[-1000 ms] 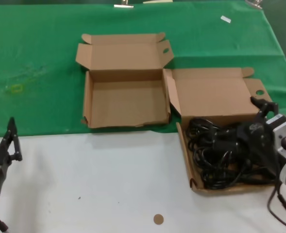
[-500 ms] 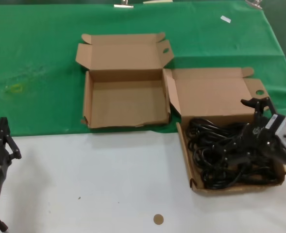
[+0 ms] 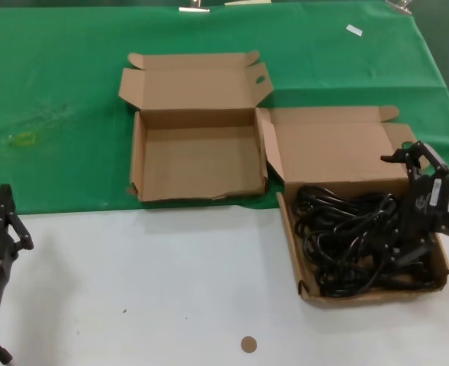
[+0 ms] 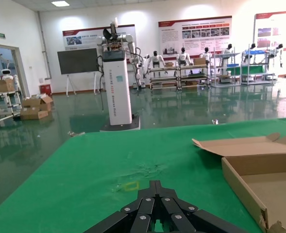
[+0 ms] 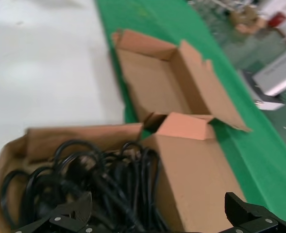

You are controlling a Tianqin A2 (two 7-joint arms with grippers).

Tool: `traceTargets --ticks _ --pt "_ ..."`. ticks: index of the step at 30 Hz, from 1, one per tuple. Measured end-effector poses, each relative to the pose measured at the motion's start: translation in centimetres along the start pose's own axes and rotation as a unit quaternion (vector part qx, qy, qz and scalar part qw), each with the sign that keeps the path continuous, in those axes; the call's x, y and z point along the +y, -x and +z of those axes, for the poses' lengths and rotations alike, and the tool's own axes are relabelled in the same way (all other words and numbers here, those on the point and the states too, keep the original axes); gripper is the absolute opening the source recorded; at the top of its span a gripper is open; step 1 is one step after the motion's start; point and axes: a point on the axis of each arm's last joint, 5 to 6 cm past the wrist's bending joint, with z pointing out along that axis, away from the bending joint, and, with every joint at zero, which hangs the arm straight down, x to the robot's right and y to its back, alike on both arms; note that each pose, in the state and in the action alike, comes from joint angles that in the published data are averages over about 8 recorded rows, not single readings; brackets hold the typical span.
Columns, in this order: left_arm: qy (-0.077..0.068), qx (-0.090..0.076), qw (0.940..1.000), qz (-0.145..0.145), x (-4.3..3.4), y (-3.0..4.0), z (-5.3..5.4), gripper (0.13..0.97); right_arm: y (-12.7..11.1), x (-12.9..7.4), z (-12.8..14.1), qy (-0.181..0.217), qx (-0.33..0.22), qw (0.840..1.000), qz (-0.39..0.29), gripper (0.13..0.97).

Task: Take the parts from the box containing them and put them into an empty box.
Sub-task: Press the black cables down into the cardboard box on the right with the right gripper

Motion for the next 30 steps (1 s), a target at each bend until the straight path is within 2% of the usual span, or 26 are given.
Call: traceTargets --ticks 12,23,30 --pt "0.000 0.000 1.0000 0.000 0.00 0.00 0.0 0.144 -2.6 0.8 -0.4 0.029 -0.073 0.993 -0.093 0.966" --pt "0.000 0.000 1.0000 0.000 0.00 0.00 0.0 0.144 -3.1 1.9 1.4 0.052 -0.092 0.987 -0.124 0.966" --pt "0.000 0.000 1.0000 0.000 0.00 0.00 0.0 0.144 -3.2 1.9 2.5 0.057 -0.096 0.984 -0.136 0.956"
